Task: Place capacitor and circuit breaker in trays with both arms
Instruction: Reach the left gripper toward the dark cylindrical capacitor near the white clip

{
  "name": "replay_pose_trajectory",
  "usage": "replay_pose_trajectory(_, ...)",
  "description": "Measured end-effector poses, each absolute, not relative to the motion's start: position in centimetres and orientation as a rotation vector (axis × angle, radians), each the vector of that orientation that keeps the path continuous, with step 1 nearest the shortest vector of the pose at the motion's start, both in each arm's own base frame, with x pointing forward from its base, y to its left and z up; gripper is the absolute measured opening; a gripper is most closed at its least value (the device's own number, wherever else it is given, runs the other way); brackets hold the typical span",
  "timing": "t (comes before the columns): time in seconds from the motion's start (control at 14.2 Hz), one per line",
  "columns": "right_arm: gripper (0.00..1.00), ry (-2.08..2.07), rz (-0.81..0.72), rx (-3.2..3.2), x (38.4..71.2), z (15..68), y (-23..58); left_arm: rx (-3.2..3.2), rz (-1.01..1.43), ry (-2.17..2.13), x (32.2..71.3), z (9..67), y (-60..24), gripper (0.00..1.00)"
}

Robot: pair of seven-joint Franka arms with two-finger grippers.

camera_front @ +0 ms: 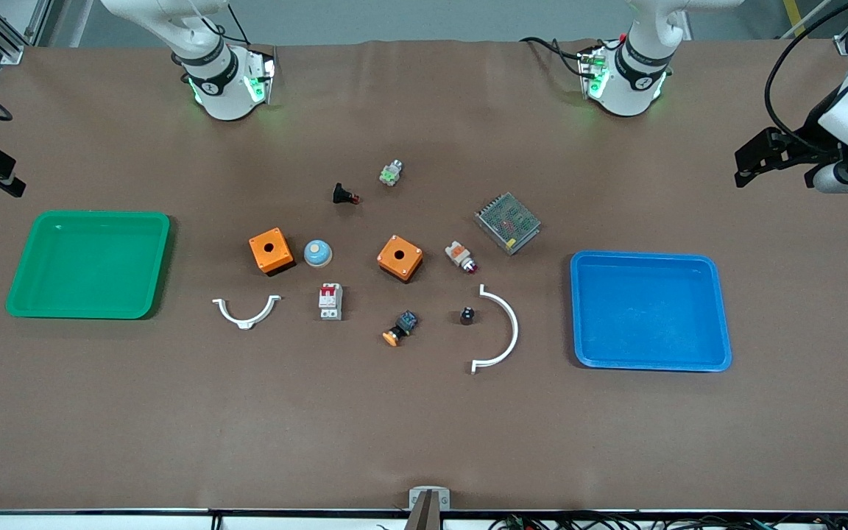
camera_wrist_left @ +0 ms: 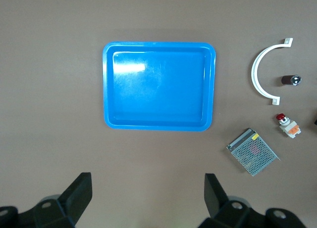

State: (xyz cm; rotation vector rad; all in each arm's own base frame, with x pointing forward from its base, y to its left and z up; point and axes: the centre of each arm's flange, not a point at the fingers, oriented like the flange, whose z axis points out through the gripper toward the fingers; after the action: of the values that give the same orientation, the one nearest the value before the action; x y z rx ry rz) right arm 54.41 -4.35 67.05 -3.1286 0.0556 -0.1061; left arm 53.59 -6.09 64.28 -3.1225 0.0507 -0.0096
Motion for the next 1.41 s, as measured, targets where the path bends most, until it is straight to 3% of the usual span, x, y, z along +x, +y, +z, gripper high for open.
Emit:
replay_pose_trajectory(0.56, 1.0, 0.056, -0.107, -3.129, 54.4, 67.1, -4.3, -3.121, 0.053, 0.074, 54.9, 61.8, -7.0, 1.0)
replay_pose_trajectory(1.06, 1.0, 0.055, -0.108, -3.129, 54.5, 67.1, -4.3, -3.15, 0.058, 0.049, 63.2, 47.9, -19.9, 1.0)
replay_pose_trajectory(1.41, 1.0, 0.055, -0.109, -3.129, 54.5, 67.1, -4.3, -3.196, -0.029, -0.133, 65.1, 38.1, -31.0, 0.99)
